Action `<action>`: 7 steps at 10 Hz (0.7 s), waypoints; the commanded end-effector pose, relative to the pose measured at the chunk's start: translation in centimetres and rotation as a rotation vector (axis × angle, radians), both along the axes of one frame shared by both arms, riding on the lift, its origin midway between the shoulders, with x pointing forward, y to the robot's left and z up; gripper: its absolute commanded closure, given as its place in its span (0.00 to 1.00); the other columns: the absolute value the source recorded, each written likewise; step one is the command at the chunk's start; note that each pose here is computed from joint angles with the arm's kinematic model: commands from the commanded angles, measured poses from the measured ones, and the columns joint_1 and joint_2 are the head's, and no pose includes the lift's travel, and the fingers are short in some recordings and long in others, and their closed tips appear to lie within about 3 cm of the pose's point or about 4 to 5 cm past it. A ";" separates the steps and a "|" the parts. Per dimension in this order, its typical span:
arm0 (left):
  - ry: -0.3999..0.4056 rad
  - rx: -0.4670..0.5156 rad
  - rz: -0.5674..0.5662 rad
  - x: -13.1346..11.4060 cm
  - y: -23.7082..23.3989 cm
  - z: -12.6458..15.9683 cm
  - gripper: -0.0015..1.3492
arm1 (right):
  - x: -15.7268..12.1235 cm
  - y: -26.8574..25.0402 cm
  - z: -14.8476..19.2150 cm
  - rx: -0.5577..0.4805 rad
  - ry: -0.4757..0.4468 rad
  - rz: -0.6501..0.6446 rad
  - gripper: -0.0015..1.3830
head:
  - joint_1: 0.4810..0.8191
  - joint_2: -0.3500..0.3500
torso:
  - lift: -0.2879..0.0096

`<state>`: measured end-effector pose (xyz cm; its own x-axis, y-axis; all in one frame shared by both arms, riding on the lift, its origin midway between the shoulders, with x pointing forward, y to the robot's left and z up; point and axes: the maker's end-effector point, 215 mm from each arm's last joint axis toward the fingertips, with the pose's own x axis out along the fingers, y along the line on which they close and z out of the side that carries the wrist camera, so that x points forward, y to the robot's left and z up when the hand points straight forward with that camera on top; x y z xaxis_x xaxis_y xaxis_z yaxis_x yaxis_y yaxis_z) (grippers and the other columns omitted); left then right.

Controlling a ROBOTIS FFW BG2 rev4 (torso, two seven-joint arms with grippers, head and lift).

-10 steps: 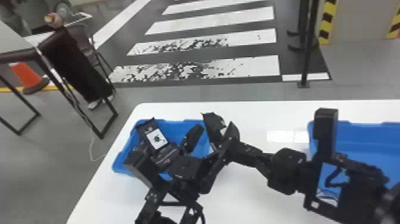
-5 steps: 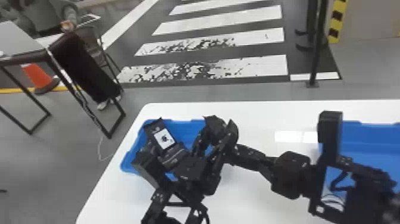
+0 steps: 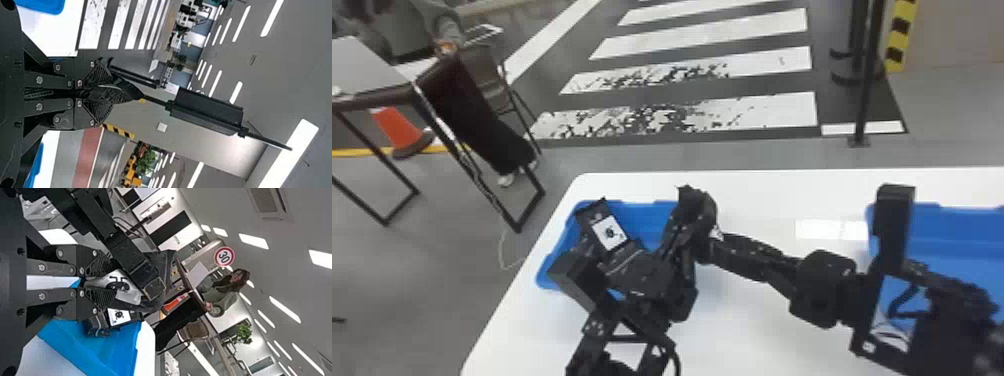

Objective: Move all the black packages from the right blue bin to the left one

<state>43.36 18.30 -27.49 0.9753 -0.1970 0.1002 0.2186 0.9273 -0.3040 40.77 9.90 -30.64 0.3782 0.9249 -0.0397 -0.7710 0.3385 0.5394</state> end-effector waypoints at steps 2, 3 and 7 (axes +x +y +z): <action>0.031 0.201 0.166 3.0 7.9 -3.3 0.90 | 1.4 -2.5 -1.2 0.038 0.045 -0.071 0.10 | 0.63 1.00 | 0.52; 0.067 0.318 0.245 4.1 12.2 -5.5 0.90 | 2.2 -4.0 -1.0 0.045 0.041 -0.106 0.07 | 0.63 1.00 | 0.52; -0.013 0.390 0.347 5.9 15.2 -5.3 0.50 | 5.7 -11.9 -0.2 0.014 -0.022 -0.297 0.11 | 0.63 1.00 | 0.52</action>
